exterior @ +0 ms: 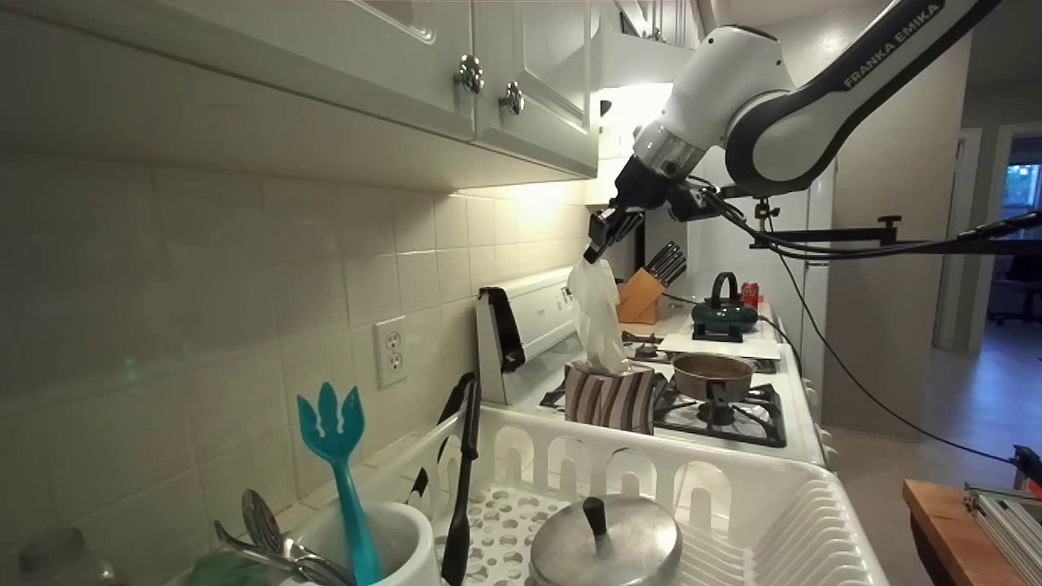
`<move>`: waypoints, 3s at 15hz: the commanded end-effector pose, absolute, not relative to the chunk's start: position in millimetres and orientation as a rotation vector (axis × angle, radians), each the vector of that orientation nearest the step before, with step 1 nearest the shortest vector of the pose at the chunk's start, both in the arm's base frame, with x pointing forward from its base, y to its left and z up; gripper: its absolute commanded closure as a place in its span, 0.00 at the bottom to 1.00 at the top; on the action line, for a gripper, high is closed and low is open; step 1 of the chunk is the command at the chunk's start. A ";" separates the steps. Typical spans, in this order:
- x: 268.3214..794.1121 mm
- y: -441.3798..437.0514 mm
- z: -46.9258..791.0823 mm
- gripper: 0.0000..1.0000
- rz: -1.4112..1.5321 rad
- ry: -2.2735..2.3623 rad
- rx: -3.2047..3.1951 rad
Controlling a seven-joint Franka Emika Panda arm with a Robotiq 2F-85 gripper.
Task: Move the box forward then remove the tissue from the box
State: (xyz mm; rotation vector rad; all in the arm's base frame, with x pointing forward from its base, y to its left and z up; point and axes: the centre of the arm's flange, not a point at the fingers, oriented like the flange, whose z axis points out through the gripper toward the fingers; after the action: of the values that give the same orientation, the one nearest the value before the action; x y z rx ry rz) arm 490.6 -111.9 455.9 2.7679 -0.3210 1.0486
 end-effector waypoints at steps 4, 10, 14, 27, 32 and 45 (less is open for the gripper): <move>469.6 -105.3 485.8 1.00 1.063 -0.232 2.852; 455.5 -93.4 494.8 1.00 0.909 -0.149 3.000; 440.3 -97.7 505.0 1.00 0.821 -0.163 3.046; 401.4 -122.7 556.4 1.00 0.704 -0.115 3.127; 389.8 -115.4 564.7 1.00 0.609 -0.061 3.194; 355.6 -99.6 581.2 1.00 0.514 0.067 3.274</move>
State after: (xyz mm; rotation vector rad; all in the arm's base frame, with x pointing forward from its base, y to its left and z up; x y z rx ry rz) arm 373.5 -103.3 569.5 3.2291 0.0019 0.4841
